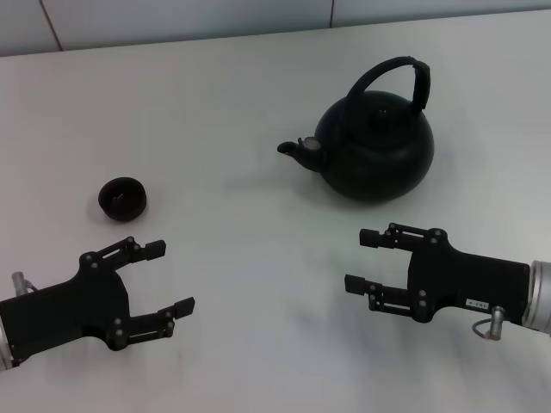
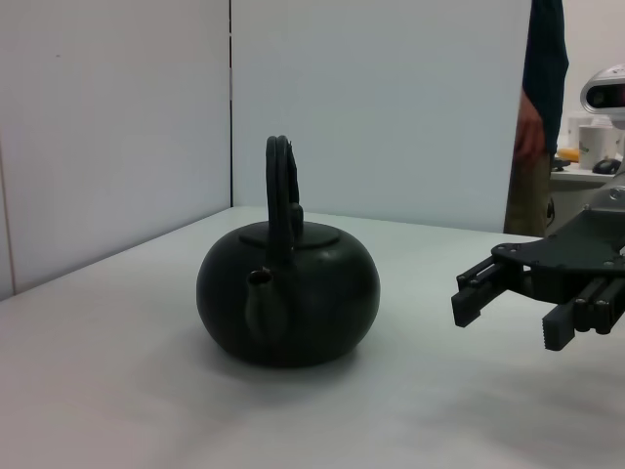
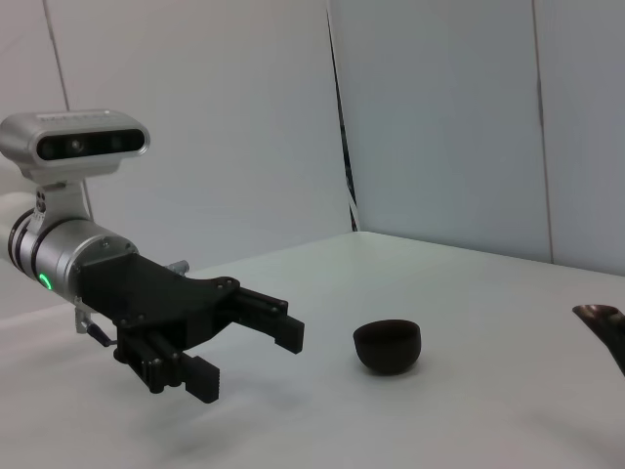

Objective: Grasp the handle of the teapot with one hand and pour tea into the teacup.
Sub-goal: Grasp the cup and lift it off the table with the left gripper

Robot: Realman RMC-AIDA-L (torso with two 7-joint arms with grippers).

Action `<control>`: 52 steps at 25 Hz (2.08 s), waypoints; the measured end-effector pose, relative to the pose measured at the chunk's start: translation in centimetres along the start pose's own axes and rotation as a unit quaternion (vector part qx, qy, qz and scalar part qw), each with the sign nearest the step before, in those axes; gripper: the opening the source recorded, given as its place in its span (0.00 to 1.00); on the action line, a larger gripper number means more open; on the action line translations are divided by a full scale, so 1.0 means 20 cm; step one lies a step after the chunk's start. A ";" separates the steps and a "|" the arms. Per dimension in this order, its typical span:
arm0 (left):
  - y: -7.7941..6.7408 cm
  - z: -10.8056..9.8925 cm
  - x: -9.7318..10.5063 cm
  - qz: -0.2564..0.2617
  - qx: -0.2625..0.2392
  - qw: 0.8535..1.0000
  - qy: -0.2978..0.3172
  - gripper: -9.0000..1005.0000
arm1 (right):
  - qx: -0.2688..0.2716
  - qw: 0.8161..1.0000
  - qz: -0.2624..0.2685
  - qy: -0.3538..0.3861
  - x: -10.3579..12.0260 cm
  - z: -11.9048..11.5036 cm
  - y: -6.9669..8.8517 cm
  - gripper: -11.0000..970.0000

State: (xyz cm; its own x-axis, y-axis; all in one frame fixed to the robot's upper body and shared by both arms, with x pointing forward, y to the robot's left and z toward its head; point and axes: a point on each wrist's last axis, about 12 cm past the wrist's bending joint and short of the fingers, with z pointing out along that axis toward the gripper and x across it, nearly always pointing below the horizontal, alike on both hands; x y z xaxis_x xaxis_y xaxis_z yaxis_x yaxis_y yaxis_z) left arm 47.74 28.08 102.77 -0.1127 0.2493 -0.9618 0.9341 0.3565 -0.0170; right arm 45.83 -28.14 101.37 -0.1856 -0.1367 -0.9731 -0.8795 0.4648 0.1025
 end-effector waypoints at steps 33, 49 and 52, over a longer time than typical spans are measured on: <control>0.02 -0.17 0.06 -0.037 -0.152 0.986 -0.049 0.86 | -0.004 1.000 0.000 -0.003 -0.01 0.00 0.00 0.71; 0.05 -0.25 0.09 -0.050 -0.224 0.971 -0.059 0.86 | -0.006 1.000 -0.006 -0.004 -0.02 0.01 -0.01 0.71; 0.05 -0.24 0.09 -0.051 -0.223 0.972 -0.051 0.86 | -0.006 1.000 -0.006 -0.004 -0.02 0.01 -0.01 0.71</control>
State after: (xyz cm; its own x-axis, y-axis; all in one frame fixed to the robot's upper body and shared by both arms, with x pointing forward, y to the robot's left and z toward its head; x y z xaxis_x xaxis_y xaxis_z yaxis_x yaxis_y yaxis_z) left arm 46.90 33.20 102.29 -0.1421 0.1105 -0.9837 0.6770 0.7358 -0.0151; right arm 46.17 -27.98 101.68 -0.1705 -0.1350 -0.9761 -0.8870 0.4524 0.0924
